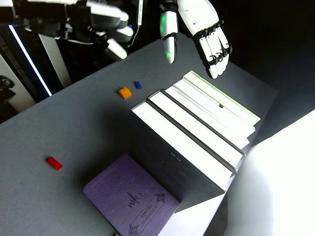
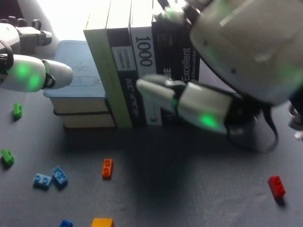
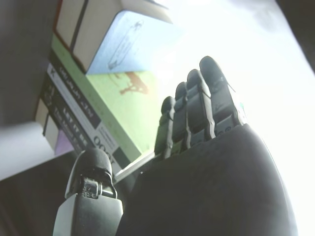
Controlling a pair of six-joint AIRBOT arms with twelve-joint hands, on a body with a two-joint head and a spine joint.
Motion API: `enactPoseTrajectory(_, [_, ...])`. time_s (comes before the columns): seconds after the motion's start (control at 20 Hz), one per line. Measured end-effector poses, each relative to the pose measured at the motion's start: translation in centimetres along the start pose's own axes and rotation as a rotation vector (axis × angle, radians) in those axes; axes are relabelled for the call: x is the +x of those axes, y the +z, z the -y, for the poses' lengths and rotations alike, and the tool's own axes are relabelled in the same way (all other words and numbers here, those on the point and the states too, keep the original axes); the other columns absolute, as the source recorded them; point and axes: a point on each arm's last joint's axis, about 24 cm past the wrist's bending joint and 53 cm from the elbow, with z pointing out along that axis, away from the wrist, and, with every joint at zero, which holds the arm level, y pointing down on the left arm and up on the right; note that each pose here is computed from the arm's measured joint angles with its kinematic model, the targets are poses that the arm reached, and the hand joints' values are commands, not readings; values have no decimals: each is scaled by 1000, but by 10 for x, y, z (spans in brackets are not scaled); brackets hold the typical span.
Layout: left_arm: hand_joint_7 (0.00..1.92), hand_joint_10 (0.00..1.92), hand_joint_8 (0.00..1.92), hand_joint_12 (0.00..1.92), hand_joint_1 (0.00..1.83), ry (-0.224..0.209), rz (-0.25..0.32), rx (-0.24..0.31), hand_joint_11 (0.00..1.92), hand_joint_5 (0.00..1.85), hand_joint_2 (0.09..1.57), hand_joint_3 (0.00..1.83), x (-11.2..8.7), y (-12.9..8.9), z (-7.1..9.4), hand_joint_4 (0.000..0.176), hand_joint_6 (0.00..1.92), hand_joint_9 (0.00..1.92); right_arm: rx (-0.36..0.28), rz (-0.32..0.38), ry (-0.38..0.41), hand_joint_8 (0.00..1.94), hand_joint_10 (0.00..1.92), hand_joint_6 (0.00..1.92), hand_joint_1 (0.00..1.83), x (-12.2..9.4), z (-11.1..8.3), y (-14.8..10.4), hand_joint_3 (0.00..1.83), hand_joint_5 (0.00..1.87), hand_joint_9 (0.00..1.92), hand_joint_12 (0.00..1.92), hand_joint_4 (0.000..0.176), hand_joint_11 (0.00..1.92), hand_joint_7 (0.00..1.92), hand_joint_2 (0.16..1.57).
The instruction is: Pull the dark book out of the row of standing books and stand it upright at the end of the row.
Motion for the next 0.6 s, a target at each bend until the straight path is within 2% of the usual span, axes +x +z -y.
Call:
enactPoseTrajectory(0.15, [101,3,3,507,0,0,1,-4,0,66,1254,4,0,0,-1,22,5,128,21,30,2,20,13,12,0,-2,14,19,0,686,82,4,0,7,303,1157])
enactPoseTrajectory(0.2, [105,3,3,530,0,0,0,-2,0,77,1260,4,0,0,0,16,7,131,38,37,2,5,11,3,0,0,22,26,0,667,82,6,7,8,274,1153])
enactPoseTrajectory(0.4, [107,2,3,537,0,0,0,-2,0,88,1261,1,0,0,0,20,5,130,61,36,2,7,4,7,0,8,37,37,0,674,67,0,0,0,276,1157])
enactPoseTrajectory(0.6, [110,1,2,570,0,0,0,-2,0,101,1249,0,0,0,-1,19,3,134,49,-9,-33,4,0,1,0,35,44,37,0,660,62,0,6,0,274,1152])
